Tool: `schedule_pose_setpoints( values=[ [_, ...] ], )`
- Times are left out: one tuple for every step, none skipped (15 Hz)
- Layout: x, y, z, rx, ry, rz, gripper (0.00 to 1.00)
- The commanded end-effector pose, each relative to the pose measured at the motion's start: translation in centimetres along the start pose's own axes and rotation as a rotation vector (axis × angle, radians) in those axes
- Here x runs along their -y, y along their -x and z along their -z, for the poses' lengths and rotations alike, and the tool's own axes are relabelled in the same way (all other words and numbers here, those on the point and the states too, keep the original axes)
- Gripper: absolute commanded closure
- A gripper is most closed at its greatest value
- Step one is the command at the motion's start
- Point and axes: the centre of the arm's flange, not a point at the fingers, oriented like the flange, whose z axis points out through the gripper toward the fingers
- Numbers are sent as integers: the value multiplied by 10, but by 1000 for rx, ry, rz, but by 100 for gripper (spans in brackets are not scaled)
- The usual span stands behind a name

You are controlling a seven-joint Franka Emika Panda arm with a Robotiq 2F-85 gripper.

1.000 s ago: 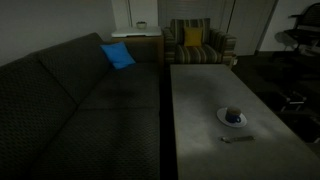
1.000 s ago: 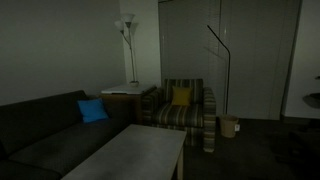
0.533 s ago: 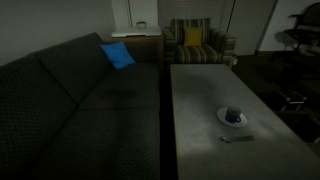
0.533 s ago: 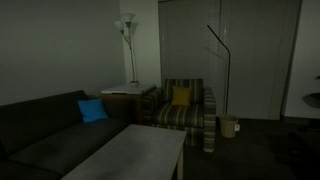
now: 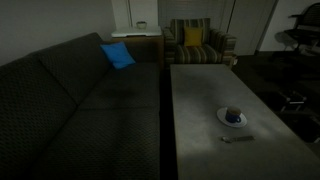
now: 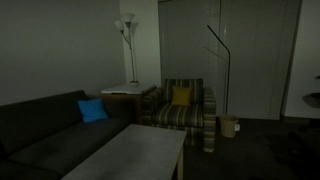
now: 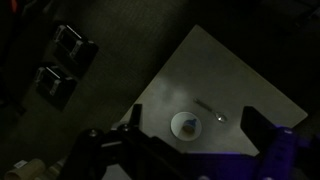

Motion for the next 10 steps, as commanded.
schedule_pose_setpoints(
  values=[
    [2,-26,-30,-9,-26,121,0],
    [3,-32,-39,-13,-31,149,0],
    [4,-37,-46,-13,-37,173,0],
    [5,-41,-53,-14,-44,193,0],
    [5,-45,-59,-9,-52,212,0],
    [6,-50,-67,2,-52,221,0],
    [6,-54,-76,11,-60,232,0],
    [7,-57,-83,20,-70,242,0],
    [8,-61,-92,31,-80,249,0],
    [9,-65,-100,39,-87,257,0]
  ],
)
